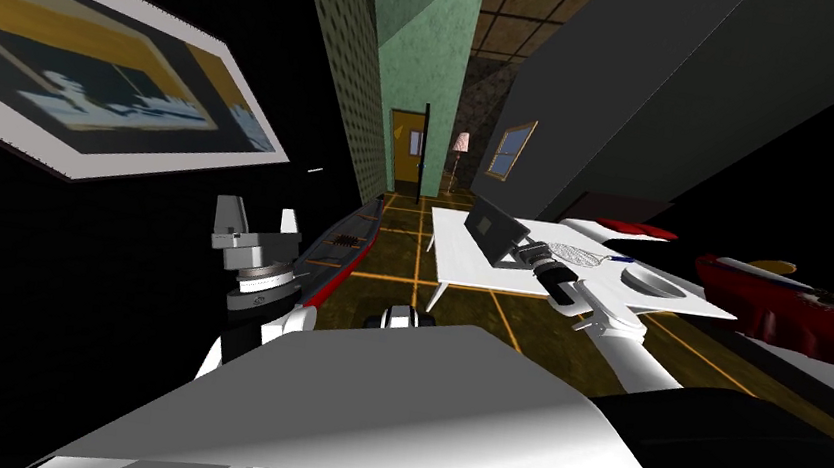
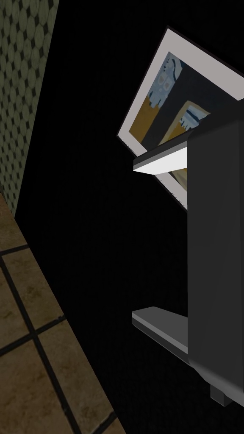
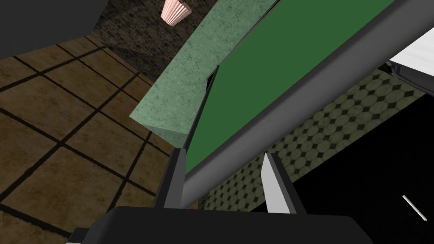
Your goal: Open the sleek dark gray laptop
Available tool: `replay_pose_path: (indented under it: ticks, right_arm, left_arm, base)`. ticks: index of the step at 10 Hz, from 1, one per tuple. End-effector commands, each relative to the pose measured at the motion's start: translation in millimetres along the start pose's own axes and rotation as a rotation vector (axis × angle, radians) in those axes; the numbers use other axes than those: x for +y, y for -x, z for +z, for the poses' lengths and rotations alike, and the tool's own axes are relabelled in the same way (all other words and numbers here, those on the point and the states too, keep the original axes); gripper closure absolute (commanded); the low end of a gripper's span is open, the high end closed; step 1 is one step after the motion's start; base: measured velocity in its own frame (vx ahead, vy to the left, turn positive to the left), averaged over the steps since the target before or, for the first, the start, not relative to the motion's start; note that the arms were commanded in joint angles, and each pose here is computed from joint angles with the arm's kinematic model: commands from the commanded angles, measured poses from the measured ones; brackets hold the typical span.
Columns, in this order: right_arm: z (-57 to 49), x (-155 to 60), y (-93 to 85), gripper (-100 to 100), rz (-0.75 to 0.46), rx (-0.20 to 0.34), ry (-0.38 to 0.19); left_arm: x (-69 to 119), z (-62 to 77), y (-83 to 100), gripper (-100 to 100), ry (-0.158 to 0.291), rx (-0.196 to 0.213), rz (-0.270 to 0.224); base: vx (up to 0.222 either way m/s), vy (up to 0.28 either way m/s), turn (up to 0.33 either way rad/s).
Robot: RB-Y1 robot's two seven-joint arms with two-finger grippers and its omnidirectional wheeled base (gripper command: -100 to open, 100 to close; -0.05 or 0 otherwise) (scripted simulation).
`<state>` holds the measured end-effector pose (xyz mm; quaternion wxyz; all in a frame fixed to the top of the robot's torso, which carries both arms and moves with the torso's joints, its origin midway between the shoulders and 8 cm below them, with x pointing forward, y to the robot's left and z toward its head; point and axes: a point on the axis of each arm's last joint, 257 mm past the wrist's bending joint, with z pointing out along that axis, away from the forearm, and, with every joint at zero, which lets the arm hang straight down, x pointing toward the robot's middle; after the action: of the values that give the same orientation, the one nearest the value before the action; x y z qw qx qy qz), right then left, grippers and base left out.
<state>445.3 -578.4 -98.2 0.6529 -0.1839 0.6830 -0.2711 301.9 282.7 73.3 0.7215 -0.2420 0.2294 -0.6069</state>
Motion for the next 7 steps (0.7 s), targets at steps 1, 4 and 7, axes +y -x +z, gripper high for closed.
replay_pose_path:
  ticks: [1, 4, 7]
  right_arm:
    - [0.6, -1.9, -1.6, 100, 0.038, 0.003, -0.002]
    - [3.8, 8.9, -23.8, 100, 0.251, 0.019, -0.016]
    - [6.1, 17.1, -36.1, 100, 0.374, 0.026, -0.025]
  left_arm:
    - [0.0, 0.0, 0.0, 0, 0.0, 0.0, 0.0]
    - [0.0, 0.0, 0.0, 0, 0.0, 0.0, 0.0]
    - [0.0, 0.0, 0.0, 0, 0.0, 0.0, 0.0]
  base:
    - [-0.017, -0.034, -0.001]
    - [-0.04, -0.105, 0.056]
    - [-0.042, -0.117, 0.052]
